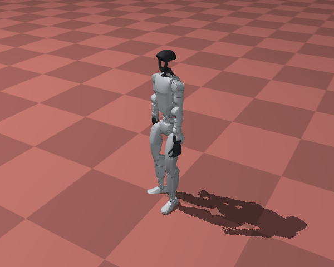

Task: In place motions

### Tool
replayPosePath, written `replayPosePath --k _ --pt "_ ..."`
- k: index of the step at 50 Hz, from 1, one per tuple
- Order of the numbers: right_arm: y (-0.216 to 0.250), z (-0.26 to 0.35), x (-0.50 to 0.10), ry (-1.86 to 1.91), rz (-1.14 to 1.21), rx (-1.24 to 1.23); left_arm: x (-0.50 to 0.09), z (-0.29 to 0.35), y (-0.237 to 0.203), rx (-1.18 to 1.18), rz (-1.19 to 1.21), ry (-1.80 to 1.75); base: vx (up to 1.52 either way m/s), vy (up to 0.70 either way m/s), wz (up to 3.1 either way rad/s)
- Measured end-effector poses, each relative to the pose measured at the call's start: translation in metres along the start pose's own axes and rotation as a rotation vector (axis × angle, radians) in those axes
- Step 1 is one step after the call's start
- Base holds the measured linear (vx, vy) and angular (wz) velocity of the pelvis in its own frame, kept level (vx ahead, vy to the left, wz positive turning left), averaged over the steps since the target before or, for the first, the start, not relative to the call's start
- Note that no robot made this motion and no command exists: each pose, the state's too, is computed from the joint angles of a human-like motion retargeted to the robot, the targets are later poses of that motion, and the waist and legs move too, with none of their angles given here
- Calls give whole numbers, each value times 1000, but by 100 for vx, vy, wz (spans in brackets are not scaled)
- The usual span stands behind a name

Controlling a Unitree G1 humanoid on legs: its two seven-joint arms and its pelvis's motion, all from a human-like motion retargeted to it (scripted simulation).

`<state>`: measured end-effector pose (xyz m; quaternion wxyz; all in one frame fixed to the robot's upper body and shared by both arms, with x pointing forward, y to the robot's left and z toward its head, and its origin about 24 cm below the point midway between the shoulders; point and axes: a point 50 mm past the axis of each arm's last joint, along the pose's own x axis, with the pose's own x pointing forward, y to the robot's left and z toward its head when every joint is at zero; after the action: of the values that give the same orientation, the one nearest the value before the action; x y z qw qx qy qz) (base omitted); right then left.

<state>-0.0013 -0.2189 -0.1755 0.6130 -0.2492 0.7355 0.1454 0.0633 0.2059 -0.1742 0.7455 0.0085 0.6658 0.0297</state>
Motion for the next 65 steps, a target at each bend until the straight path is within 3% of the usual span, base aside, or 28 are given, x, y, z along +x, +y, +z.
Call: replayPosePath --k 7,17,34,51,65 --pt "-9 42 -6 -164 -42 -257 -6 -62 1 -137 -24 238 2 -2 -18" --pt "-15 52 -9 -209 -19 -172 -17 -118 -19 -172 -77 407 -3 -6 0" --pt "-12 -13 -1 51 -14 -95 -6 -79 -20 -139 -71 261 -8 -6 31" --pt "-27 11 -3 -74 -12 -36 -8 -89 -9 -127 -35 282 19 15 -38" --pt "-38 -2 -3 -78 -86 -224 -10 -88 4 -147 17 292 18 14 6"
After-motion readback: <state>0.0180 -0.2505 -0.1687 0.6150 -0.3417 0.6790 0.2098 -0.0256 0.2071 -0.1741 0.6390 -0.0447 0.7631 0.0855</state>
